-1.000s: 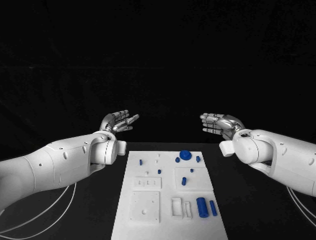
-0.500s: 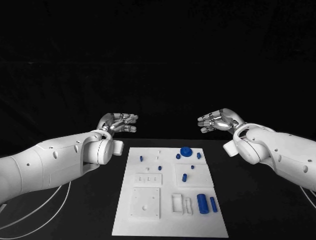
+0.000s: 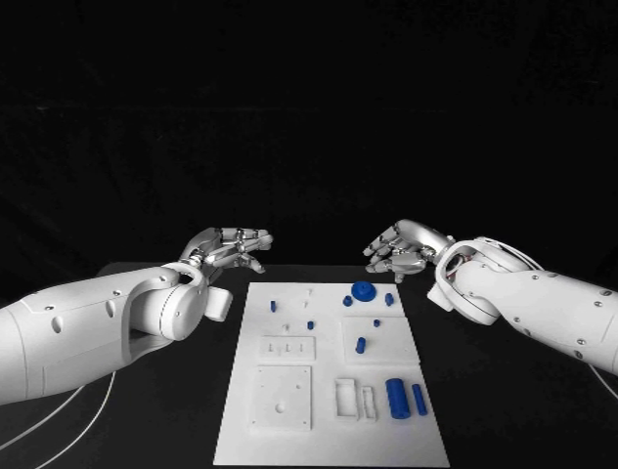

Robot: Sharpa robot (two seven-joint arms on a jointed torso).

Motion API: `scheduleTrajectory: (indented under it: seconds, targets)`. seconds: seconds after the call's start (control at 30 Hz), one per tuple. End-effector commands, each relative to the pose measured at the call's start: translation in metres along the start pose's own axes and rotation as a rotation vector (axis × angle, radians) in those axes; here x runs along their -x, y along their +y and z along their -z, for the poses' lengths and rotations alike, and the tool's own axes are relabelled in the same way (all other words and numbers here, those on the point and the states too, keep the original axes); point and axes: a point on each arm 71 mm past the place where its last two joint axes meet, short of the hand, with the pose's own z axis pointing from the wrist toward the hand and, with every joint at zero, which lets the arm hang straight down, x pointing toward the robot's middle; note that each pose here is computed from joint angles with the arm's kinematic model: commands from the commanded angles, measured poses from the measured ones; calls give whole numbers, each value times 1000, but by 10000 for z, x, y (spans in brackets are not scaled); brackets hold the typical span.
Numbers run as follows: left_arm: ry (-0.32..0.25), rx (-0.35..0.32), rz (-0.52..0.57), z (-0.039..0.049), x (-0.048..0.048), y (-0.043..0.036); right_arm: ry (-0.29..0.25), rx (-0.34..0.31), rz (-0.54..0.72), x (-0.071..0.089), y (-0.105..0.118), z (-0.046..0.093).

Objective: Assemble the parts on the task board

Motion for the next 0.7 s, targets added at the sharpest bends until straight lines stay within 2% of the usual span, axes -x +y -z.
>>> scheduleTrajectory:
  seconds: [0.03,0.33,0.7]
  targets:
    - [94,-22,-43,50,-96,-102,33,-13,231,-30,53,-12]
    - [138,-49,-45,159,-195,-258,33,-11,359,-76,193,-43]
    - [163,-58,-49,194,-254,-323,29,-12,434,-134,286,-102]
